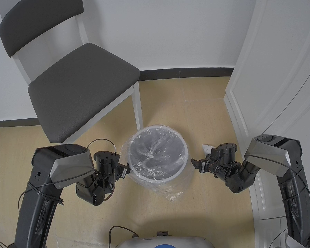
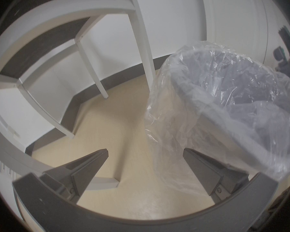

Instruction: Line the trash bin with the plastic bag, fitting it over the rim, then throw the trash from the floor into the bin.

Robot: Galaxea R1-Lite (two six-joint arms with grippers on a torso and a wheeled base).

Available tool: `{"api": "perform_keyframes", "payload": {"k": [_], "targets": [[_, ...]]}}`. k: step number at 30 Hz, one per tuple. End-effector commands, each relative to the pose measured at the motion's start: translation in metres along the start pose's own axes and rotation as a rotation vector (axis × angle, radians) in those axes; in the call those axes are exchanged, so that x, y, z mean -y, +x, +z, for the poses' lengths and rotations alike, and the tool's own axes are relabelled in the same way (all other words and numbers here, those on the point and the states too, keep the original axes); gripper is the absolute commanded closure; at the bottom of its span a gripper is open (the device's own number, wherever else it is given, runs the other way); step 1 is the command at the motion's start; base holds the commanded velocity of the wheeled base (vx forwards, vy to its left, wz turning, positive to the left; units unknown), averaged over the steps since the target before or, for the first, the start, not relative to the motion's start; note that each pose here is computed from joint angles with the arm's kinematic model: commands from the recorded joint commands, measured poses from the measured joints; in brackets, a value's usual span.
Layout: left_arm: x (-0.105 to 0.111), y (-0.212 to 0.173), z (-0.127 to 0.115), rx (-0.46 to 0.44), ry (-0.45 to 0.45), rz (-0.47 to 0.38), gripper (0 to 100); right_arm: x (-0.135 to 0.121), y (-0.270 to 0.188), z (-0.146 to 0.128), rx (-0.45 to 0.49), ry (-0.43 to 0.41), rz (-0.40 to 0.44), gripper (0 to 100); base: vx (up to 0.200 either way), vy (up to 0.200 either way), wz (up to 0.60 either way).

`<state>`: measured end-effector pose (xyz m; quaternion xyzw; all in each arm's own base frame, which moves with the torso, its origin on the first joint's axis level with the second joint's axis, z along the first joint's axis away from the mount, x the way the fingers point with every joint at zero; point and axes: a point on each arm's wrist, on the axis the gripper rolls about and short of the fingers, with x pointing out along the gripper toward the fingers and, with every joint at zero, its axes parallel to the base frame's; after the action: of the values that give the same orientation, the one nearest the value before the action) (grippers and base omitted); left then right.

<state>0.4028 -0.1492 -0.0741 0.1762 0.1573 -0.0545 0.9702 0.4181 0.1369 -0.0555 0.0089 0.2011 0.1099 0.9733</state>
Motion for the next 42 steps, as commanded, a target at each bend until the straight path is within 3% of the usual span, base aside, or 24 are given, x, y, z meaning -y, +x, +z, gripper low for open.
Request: {"api": "perform_keyframes", "payload": {"k": [1, 7, 12, 16, 21, 29, 34, 37, 42], "targets": [[0.013, 0.005, 0.002, -0.009, -0.04, -0.024, 0, -0.005, 0.008, -0.016, -0.029, -0.004, 0.007, 0, 0.0, 0.0, 0.0], [0.018, 0.008, 0.005, -0.072, -0.12, -0.043, 0, -0.012, 0.009, -0.016, -0.026, 0.031, 0.017, 0, 0.0, 0.0, 0.0], [0.018, 0.012, 0.008, -0.071, -0.143, -0.025, 0, -0.014, 0.012, -0.013, -0.013, 0.036, 0.023, 0, 0.0, 0.0, 0.0], [0.013, 0.023, 0.013, -0.052, -0.137, 0.15, 0, -0.02, 0.017, -0.011, -0.008, 0.036, 0.033, 0, 0.0, 0.0, 0.0], [0.009, 0.026, 0.012, -0.049, -0.103, 0.189, 0, -0.027, 0.025, -0.006, 0.0, 0.035, 0.033, 0, 0.0, 0.0, 0.0], [0.003, 0.007, 0.01, -0.097, -0.074, 0.161, 0, -0.019, 0.005, 0.005, -0.028, 0.015, -0.003, 0, 0.0, 0.0, 0.0], [-0.003, -0.018, 0.013, -0.121, -0.061, 0.049, 0, -0.018, -0.012, 0.018, -0.031, -0.026, -0.003, 0, 0.0, 0.0, 0.0], [-0.013, -0.038, 0.031, -0.098, -0.067, 0.001, 0, -0.017, -0.025, 0.028, -0.02, -0.052, -0.003, 0, 0.0, 0.0, 0.0], [-0.023, -0.048, 0.048, -0.063, -0.081, 0.009, 0, -0.016, -0.044, 0.043, 0.001, -0.085, -0.002, 0, 0.0, 0.0, 0.0]]}}
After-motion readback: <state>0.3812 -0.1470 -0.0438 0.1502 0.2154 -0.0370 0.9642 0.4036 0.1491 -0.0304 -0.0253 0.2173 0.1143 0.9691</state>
